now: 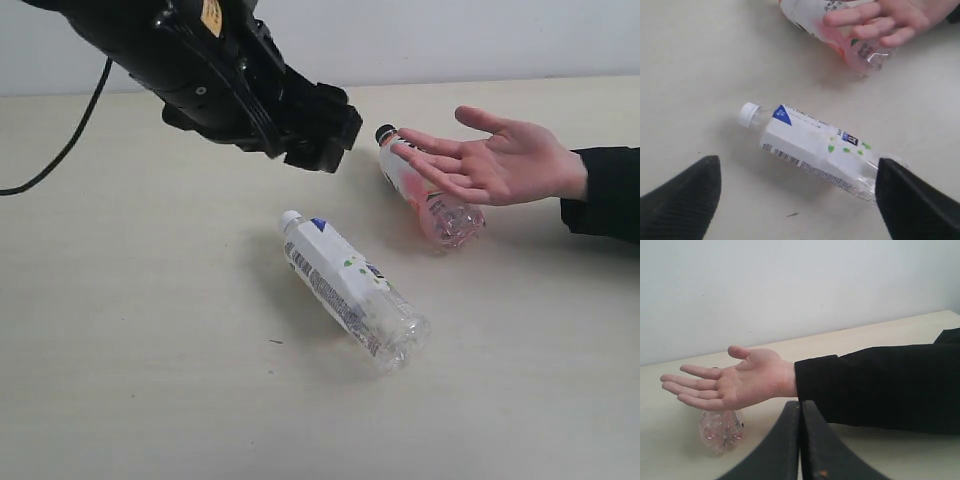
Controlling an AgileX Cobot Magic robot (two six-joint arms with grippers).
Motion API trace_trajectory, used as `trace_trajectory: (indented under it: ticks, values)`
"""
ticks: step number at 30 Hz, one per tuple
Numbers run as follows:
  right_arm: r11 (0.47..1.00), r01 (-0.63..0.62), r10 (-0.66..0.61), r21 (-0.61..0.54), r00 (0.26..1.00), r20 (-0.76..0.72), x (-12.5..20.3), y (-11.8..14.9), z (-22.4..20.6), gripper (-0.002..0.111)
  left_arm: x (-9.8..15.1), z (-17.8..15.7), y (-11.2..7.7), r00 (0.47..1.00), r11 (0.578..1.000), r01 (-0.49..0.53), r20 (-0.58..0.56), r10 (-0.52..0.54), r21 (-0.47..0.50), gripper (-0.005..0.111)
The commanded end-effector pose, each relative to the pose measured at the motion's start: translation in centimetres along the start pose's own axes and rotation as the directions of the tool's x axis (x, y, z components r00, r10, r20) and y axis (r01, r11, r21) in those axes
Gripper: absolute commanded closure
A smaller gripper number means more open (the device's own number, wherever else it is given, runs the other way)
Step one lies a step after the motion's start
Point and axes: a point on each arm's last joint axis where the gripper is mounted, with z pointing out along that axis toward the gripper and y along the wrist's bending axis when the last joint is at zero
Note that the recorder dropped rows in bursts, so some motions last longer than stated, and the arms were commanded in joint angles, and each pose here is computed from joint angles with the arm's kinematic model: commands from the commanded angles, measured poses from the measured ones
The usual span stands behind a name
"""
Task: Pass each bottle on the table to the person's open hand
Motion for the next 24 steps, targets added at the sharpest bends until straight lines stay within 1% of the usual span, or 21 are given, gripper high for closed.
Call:
trace_trajectory:
  ticks: [1, 2, 3, 4, 6, 9, 10, 12, 14, 16, 20, 22, 24]
  values:
    - [1.0, -0.001, 0.001, -0.002, 1.0, 0.004, 0.1, 0.0, 0.0, 0.108, 0.4, 1.2, -0.7, 0.981, 0.979, 0.194, -0.011, -0.193, 0.07, 0.026]
    - [1.0, -0.001, 0.001, -0.002, 1.0, 0.004, 0.1, 0.0, 0.0, 0.108, 0.9, 1.7, -0.6, 0.968, 0.965, 0.253, -0.022, -0.252, 0.066, 0.026]
    - [1.0, -0.001, 0.001, -0.002, 1.0, 0.004, 0.1, 0.0, 0.0, 0.108, 1.6, 2.4, -0.5, 0.938, 0.936, 0.346, -0.028, -0.345, 0.064, 0.026]
    - [1.0, -0.001, 0.001, -0.002, 1.0, 0.004, 0.1, 0.0, 0.0, 0.108, 1.9, 2.7, -0.4, 0.918, 0.916, 0.395, -0.03, -0.394, 0.063, 0.026]
    - [1.0, -0.001, 0.001, -0.002, 1.0, 0.004, 0.1, 0.0, 0.0, 0.108, 2.9, 3.6, -0.6, 0.855, 0.852, 0.518, -0.04, -0.517, 0.072, 0.026]
    - [1.0, -0.001, 0.001, -0.002, 1.0, 0.004, 0.1, 0.0, 0.0, 0.108, 4.0, 4.3, -1.4, 0.769, 0.764, 0.639, -0.05, -0.637, 0.093, 0.026]
    - [1.0, -0.001, 0.001, -0.002, 1.0, 0.004, 0.1, 0.0, 0.0, 0.108, 4.2, 4.3, -2.3, 0.767, 0.757, 0.64, -0.044, -0.64, 0.132, 0.026]
    - [1.0, -0.001, 0.001, -0.002, 1.0, 0.004, 0.1, 0.0, 0.0, 0.108, 4.3, 4.2, -3.4, 0.77, 0.755, 0.634, -0.045, -0.636, 0.166, 0.026]
    - [1.0, -0.001, 0.001, -0.002, 1.0, 0.004, 0.1, 0.0, 0.0, 0.108, 4.3, 4.0, -4.5, 0.756, 0.733, 0.646, -0.043, -0.653, 0.212, 0.026]
    - [1.0, -0.001, 0.001, -0.002, 1.0, 0.004, 0.1, 0.0, 0.0, 0.108, 4.3, 3.8, -5.4, 0.768, 0.738, 0.626, -0.036, -0.639, 0.25, 0.026]
    - [1.0, -0.003, 0.003, -0.002, 1.0, 0.003, 0.1, 0.0, 0.0, 0.108, 4.8, 3.7, -6.4, 0.774, 0.741, 0.623, -0.06, -0.63, 0.25, 0.026]
    - [1.0, -0.003, 0.003, -0.002, 1.0, 0.003, 0.1, 0.0, 0.0, 0.108, 5.2, 3.6, -6.7, 0.785, 0.755, 0.613, -0.078, -0.614, 0.232, 0.026]
    - [1.0, -0.003, 0.003, -0.002, 1.0, 0.003, 0.1, 0.0, 0.0, 0.108, 5.3, 3.6, -6.8, 0.789, 0.759, 0.609, -0.08, -0.609, 0.229, 0.026]
